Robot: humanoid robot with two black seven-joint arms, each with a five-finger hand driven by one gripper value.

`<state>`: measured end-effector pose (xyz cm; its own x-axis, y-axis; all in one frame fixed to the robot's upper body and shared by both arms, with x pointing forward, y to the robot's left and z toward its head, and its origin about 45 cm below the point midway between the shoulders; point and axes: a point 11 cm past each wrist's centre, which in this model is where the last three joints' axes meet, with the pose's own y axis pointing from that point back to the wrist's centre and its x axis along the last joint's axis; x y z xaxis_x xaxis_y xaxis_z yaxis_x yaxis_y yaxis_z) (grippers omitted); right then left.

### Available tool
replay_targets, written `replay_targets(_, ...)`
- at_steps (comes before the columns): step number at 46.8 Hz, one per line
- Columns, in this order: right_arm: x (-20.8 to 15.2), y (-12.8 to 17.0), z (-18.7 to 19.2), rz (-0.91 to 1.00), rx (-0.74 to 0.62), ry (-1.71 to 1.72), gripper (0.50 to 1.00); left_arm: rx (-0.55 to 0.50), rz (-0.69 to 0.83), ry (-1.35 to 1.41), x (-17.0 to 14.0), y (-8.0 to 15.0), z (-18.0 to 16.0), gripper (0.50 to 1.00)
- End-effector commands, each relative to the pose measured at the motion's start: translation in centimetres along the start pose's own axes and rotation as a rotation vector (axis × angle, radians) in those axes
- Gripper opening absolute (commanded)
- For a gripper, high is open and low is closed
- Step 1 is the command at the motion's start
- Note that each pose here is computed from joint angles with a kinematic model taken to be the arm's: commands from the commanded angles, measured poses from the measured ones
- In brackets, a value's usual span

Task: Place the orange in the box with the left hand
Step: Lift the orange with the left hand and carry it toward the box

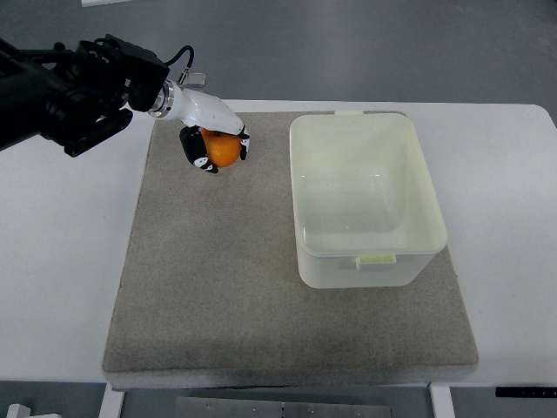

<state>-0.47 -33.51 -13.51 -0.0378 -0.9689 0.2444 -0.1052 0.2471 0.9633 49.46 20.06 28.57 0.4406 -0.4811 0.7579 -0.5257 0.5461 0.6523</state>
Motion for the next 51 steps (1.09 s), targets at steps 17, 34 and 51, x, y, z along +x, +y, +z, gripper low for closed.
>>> replay_targets(17,0.0,0.0,0.0,0.0,0.0,0.0,0.944,0.022,0.15,0.01,4.9,1.4,-0.6,0.5)
replay_targets(34,0.0,0.0,0.0,0.0,0.0,0.0,0.944,-0.023,0.298,0.061,8.9,1.1,1.1,0.5)
replay_targets(51,0.0,0.0,0.1,0.0,-0.002,0.0,0.944,-0.088,0.413,0.139,12.6,0.2,3.7,0.5)
